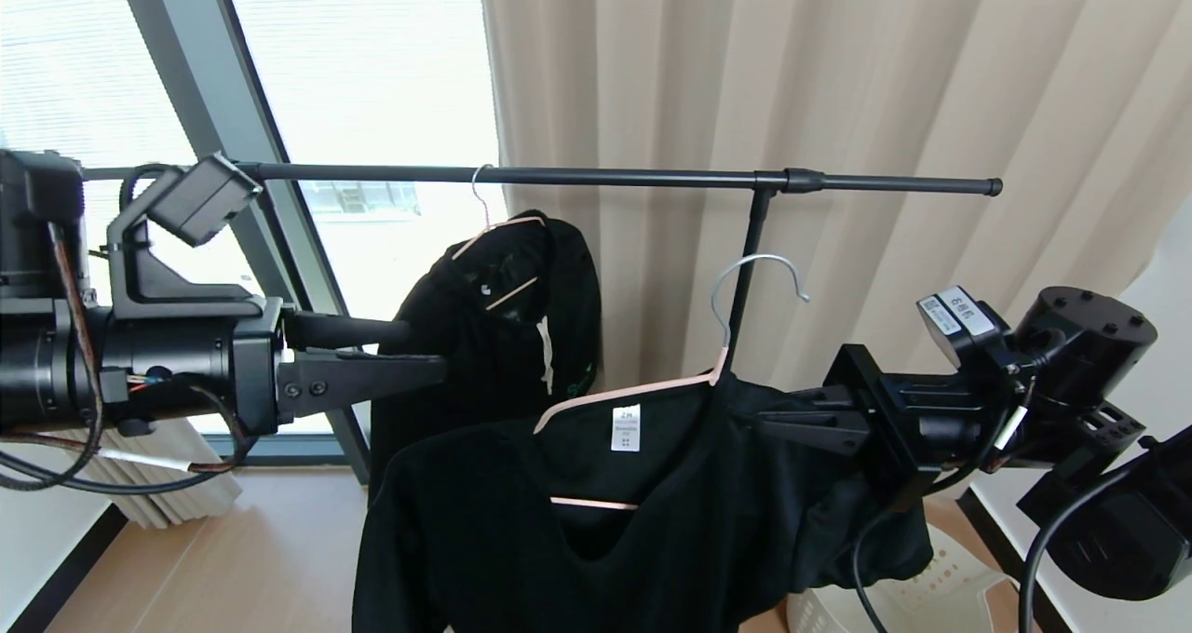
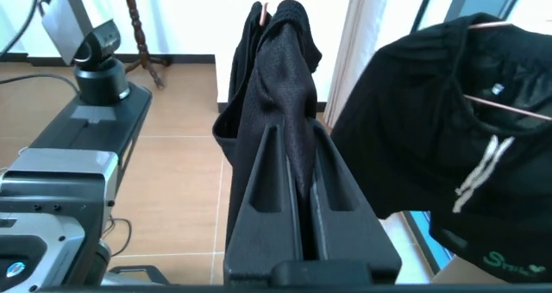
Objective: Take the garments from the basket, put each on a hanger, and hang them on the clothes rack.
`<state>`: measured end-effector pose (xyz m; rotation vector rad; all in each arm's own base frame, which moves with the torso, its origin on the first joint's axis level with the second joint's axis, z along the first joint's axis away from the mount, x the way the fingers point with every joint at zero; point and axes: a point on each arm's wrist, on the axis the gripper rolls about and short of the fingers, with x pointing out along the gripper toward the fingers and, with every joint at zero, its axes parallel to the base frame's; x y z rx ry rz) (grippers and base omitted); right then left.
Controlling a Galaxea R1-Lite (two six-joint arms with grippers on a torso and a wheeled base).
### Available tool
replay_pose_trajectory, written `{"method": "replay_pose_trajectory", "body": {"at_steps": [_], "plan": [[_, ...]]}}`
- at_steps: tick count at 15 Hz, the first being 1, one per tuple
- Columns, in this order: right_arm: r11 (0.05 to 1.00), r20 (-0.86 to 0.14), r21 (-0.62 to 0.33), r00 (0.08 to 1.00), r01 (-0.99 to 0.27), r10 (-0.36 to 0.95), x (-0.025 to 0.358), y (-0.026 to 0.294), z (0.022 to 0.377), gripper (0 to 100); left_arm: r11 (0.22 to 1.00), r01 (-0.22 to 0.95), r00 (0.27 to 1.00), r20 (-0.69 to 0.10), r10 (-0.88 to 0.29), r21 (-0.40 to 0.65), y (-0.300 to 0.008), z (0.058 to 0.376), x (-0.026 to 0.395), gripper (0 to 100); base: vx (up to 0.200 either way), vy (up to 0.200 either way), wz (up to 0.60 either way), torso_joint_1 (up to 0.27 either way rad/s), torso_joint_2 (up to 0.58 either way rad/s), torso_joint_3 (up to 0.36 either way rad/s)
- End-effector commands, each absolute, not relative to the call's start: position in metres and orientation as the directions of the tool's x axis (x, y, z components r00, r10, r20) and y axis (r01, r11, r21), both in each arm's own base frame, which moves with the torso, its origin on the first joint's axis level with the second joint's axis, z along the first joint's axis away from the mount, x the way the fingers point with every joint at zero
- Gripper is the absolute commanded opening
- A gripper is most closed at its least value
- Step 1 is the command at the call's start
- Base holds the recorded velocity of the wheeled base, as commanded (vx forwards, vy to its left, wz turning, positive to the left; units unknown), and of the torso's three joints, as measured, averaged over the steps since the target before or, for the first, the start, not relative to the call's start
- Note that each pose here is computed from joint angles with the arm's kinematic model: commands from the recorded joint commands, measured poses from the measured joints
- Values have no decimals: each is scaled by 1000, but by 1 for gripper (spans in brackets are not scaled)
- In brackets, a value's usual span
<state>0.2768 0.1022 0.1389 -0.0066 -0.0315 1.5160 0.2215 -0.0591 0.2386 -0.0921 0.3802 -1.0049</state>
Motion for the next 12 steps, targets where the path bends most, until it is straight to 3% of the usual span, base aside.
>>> {"method": "replay_pose_trajectory", "body": {"at_steps": [1, 6, 12], "plan": [[54, 22, -41, 53, -998, 998, 273, 102, 144, 0, 531, 838, 486, -273, -830, -124, -80, 263, 222, 100, 0, 0, 0, 0, 0, 0], [55, 22, -44, 54, -998, 998, 275, 102, 144, 0, 422, 907, 400, -349, -847, 15, -105, 248, 247, 100, 0, 0, 0, 0, 0, 0], [54, 24, -48, 53, -997, 998, 284, 105, 142, 0, 304, 948, 315, -381, -869, 90, -131, 236, 251, 100, 0, 0, 0, 0, 0, 0]]}}
